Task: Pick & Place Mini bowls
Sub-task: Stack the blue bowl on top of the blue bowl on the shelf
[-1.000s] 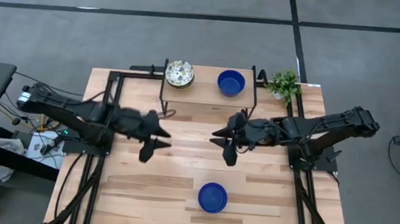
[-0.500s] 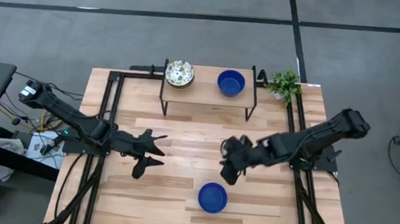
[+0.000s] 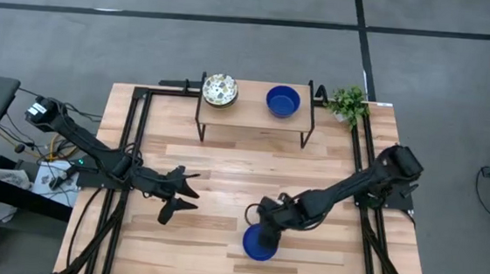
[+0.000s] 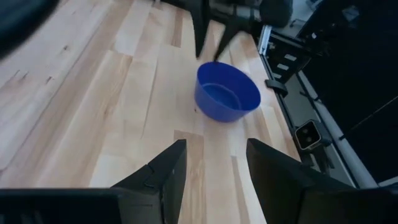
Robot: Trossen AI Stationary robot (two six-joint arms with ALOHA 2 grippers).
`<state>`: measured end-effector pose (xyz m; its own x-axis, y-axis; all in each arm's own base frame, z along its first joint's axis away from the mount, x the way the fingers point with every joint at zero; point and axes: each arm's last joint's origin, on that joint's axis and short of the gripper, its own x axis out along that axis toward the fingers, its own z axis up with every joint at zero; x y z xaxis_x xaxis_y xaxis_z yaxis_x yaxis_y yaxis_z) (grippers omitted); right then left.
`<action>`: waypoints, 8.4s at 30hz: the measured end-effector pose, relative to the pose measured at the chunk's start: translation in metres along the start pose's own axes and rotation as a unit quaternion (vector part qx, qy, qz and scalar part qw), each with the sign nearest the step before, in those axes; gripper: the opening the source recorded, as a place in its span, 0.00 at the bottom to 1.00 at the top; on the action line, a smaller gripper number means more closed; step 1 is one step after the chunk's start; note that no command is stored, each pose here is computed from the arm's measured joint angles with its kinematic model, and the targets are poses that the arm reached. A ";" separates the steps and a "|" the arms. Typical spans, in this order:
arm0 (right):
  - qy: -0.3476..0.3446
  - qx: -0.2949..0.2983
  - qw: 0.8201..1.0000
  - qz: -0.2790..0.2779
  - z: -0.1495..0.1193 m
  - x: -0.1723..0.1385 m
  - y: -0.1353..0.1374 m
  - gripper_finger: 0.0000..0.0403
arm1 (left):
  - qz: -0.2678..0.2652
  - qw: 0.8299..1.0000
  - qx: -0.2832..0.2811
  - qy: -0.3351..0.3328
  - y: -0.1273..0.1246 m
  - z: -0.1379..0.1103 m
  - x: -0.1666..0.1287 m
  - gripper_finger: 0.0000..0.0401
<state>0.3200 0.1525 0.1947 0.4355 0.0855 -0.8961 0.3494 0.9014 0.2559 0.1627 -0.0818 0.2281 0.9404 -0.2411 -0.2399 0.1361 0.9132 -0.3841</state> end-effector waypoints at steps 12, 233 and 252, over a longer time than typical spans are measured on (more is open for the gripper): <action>0.068 -0.003 0.997 0.033 -0.009 0.038 0.005 0.28 | -0.002 1.000 -0.006 -0.005 0.000 -0.001 0.000 0.41; -0.027 0.295 0.933 -0.204 0.191 -0.229 -0.284 0.00 | 0.023 0.999 -0.016 -0.037 0.001 0.003 0.000 0.41; 0.009 0.300 0.928 -0.220 0.186 -0.207 -0.293 0.00 | 0.023 0.999 -0.026 -0.038 0.001 0.004 0.000 0.41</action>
<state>0.2818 -0.2087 0.3729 0.1283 -0.2221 -0.9665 0.8918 0.4521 0.0145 0.1640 -0.0800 0.2310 0.9666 -0.1721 -0.1896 0.0786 0.9041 -0.4200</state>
